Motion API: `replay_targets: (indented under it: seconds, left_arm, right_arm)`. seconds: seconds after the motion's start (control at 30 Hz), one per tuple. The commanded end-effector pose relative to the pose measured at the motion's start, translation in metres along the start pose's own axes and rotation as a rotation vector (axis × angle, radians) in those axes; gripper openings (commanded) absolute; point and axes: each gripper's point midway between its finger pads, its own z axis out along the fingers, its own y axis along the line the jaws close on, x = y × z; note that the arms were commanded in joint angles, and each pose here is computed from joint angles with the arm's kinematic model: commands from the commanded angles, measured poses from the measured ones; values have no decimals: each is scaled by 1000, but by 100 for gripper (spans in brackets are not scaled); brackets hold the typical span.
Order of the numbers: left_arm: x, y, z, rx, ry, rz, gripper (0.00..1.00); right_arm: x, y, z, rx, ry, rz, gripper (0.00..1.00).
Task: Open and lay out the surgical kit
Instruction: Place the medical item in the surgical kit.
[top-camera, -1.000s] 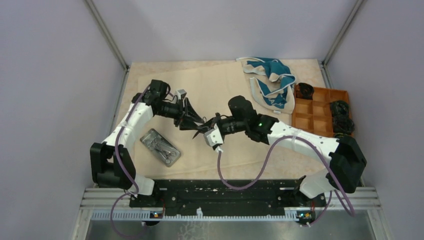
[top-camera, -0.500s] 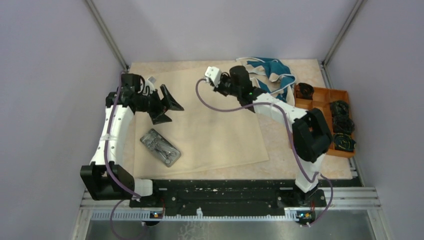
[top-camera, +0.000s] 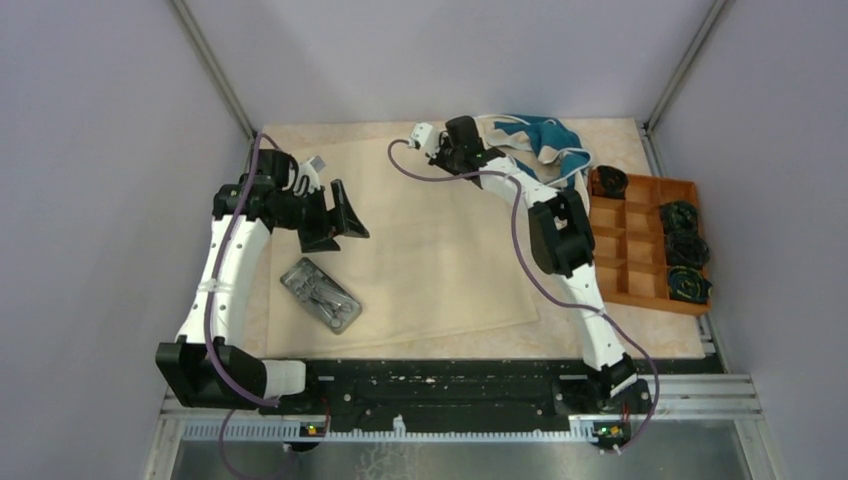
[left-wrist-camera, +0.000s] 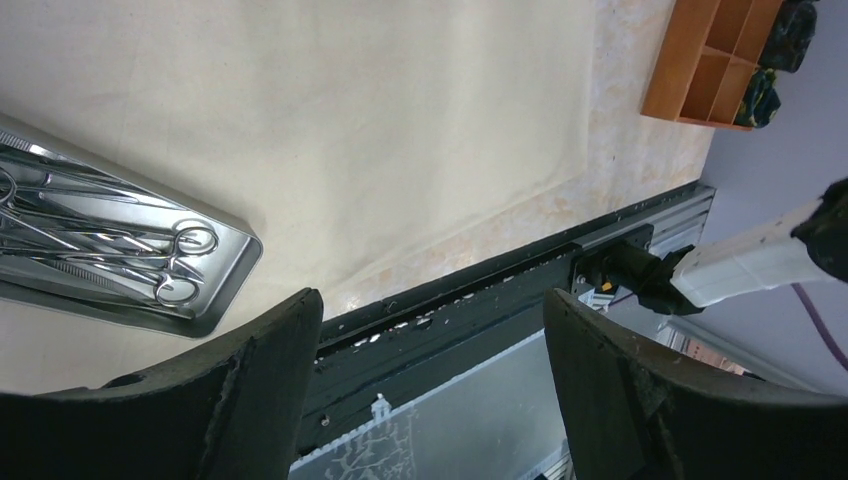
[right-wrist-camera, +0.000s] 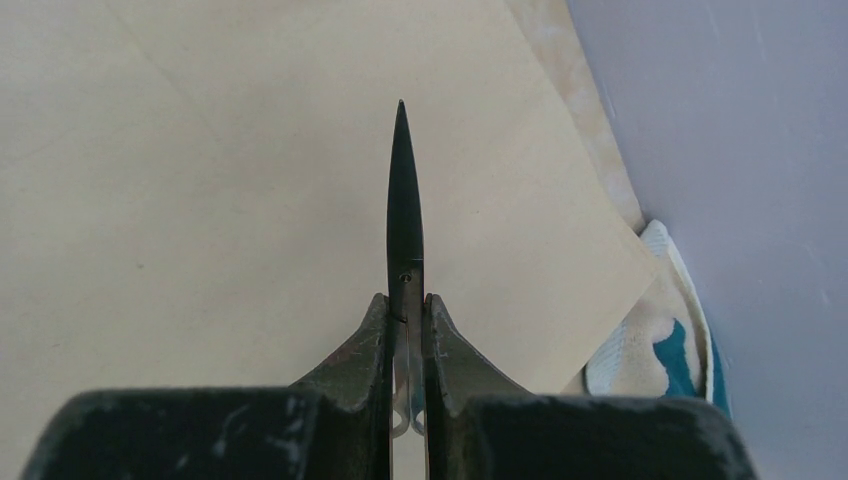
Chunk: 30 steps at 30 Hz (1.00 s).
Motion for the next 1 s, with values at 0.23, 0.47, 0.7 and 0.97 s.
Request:
replay_targets:
  seconds: [0.23,0.47,0.7,0.97]
  left_arm:
    - [-5,-2,0,-18,0,78,87]
    - [-2,-1,7,-3,26,50,86]
    - [-4,1,6,-21,30,51,86]
    - [-2,3,6,-27,34,49,86]
  right_arm:
    - [28,-29,27,-16,38,-71,0]
    - [32,-30,40,-4,18,-64,0]
    - [40,-36,55,41,18,-49,5]
    - [41,-39,67,68,1,-47,17]
